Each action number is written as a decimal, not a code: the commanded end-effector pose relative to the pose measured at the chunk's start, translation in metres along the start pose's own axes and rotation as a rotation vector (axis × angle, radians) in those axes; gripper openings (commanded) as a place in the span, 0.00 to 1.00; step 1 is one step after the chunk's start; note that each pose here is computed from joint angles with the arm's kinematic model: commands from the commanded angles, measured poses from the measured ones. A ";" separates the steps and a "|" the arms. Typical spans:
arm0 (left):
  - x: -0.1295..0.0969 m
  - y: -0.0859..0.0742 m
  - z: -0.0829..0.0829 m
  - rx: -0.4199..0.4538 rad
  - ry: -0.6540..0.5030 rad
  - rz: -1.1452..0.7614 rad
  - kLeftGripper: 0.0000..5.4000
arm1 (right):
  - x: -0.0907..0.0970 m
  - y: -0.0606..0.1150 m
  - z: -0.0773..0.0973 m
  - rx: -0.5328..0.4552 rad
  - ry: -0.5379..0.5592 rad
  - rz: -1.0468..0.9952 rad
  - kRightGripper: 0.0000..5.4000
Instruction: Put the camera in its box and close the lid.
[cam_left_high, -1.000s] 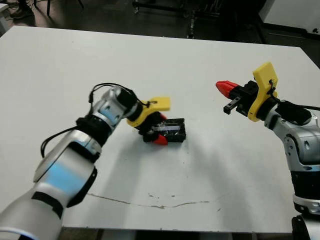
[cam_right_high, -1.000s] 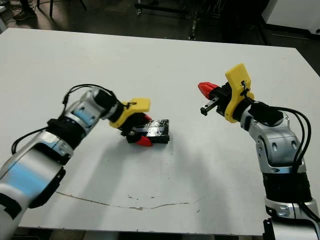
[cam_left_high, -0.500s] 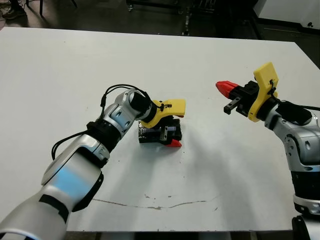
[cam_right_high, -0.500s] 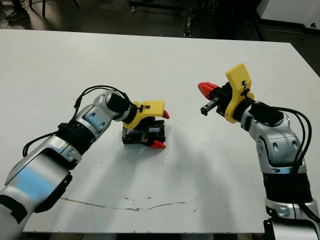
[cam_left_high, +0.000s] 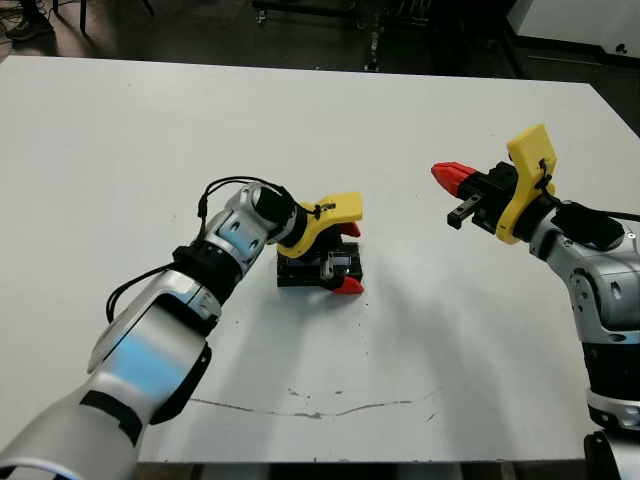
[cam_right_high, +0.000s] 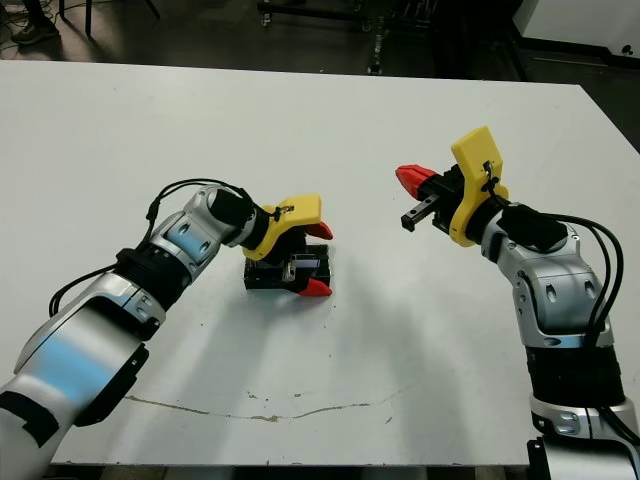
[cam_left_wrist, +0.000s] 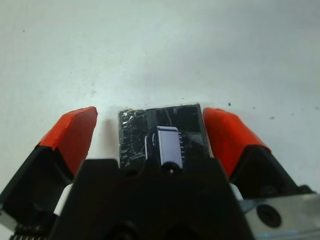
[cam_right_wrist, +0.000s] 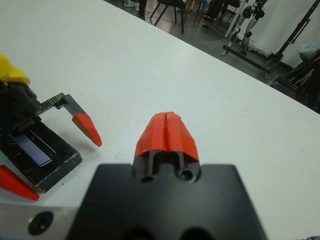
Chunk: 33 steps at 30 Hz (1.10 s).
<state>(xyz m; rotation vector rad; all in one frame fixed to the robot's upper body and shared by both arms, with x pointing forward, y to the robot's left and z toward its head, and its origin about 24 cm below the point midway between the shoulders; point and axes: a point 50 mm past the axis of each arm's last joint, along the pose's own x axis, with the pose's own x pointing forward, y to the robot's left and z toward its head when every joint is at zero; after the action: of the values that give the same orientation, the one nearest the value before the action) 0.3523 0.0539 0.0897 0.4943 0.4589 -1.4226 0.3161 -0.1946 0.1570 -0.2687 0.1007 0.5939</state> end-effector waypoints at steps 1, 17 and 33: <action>0.019 -0.020 -0.039 -0.234 -0.005 -0.071 1.00 | -0.005 -0.004 -0.004 0.011 0.015 -0.008 0.00; 0.023 -0.031 -0.067 -0.530 -0.144 -0.055 1.00 | -0.005 -0.003 -0.004 0.008 0.012 -0.001 0.00; -0.071 -0.012 -0.021 -0.482 -0.509 0.262 1.00 | -0.007 -0.003 -0.001 0.022 0.006 -0.023 0.00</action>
<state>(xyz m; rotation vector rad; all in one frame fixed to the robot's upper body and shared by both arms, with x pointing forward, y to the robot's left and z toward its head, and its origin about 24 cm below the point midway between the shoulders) 0.3373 0.1099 0.1051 -0.1805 0.3247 -1.1451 0.3136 -0.1957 0.1582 -0.2543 0.0962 0.5914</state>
